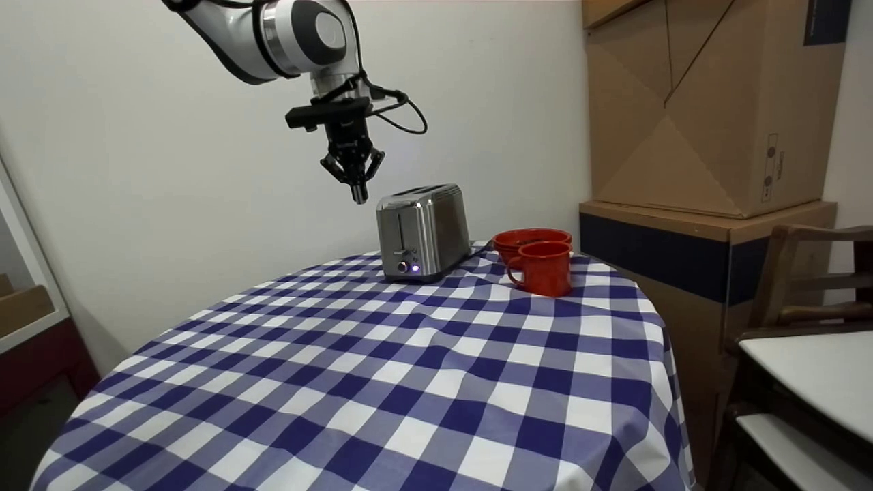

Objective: Push the lever of the toaster down

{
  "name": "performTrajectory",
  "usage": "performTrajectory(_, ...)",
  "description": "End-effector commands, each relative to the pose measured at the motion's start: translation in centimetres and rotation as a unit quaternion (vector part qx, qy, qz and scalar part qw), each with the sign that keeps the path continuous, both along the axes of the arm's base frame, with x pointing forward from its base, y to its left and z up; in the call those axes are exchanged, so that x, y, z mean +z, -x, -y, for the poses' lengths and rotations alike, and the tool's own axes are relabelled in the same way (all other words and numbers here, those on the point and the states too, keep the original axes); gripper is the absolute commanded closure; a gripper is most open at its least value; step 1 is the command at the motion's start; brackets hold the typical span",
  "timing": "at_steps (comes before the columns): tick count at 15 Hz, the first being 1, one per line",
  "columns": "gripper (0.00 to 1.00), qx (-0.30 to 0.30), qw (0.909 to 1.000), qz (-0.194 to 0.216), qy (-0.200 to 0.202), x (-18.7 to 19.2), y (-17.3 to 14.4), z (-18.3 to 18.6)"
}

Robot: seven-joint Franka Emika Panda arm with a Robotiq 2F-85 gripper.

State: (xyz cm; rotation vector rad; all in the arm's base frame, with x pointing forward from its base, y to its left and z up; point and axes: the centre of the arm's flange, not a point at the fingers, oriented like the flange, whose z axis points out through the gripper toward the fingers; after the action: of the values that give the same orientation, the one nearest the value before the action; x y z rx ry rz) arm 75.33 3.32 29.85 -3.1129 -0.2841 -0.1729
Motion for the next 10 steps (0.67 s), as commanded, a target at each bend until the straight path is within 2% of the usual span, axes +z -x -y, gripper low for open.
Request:
performTrajectory(1, 1.00, 0.004, 0.9999, -0.011, -0.010, 1.0, 8.2, -0.8)
performTrajectory(5, 1.00, -0.014, 0.9991, -0.032, -0.023, 1.9, 12.0, -1.6)
performTrajectory(10, 1.00, -0.033, 0.9993, -0.016, -0.001, 2.9, 17.3, -1.4)
